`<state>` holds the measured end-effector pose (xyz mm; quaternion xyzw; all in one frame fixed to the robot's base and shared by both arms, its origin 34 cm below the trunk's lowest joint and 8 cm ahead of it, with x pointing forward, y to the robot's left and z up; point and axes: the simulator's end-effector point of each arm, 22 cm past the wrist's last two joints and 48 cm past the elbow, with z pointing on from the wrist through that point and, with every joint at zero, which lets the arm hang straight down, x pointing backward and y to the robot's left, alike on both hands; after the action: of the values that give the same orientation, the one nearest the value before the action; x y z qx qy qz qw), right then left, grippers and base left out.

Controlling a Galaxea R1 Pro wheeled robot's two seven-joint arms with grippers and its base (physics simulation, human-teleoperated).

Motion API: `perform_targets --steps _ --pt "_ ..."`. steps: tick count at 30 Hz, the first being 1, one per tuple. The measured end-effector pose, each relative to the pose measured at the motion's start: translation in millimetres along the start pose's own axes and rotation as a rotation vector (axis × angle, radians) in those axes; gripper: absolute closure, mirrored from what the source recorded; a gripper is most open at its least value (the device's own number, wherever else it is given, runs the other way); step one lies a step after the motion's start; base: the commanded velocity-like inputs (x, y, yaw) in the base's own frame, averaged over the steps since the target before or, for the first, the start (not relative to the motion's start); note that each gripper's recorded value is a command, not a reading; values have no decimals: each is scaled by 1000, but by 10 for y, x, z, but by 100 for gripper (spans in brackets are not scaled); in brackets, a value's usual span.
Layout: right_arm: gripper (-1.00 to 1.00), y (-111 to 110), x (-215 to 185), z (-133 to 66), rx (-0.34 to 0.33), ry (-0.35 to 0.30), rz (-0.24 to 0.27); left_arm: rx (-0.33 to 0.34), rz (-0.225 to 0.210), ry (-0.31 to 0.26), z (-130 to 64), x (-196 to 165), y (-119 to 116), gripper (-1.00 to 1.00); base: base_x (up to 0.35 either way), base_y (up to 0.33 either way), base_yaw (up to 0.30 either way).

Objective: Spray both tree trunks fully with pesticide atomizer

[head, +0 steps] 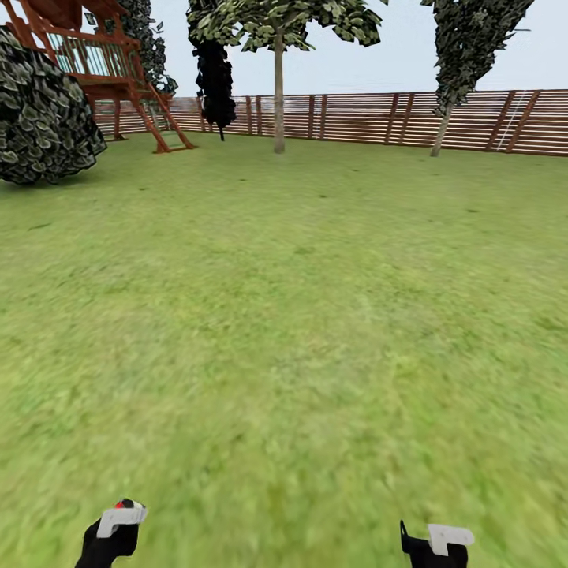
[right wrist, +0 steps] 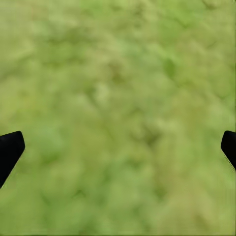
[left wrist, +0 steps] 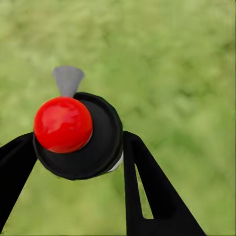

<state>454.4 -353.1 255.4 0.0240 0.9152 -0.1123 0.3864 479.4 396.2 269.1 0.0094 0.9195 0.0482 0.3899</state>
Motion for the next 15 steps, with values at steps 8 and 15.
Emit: perform_targets --steps 8,15 --pt "-100 6 8 -3 -2 1 -1 -111 -82 57 -284 493 247 100 341 0 0" --pt "-100 5 12 -6 -2 2 -1 -162 -149 54 -376 595 351 100 341 0 0"
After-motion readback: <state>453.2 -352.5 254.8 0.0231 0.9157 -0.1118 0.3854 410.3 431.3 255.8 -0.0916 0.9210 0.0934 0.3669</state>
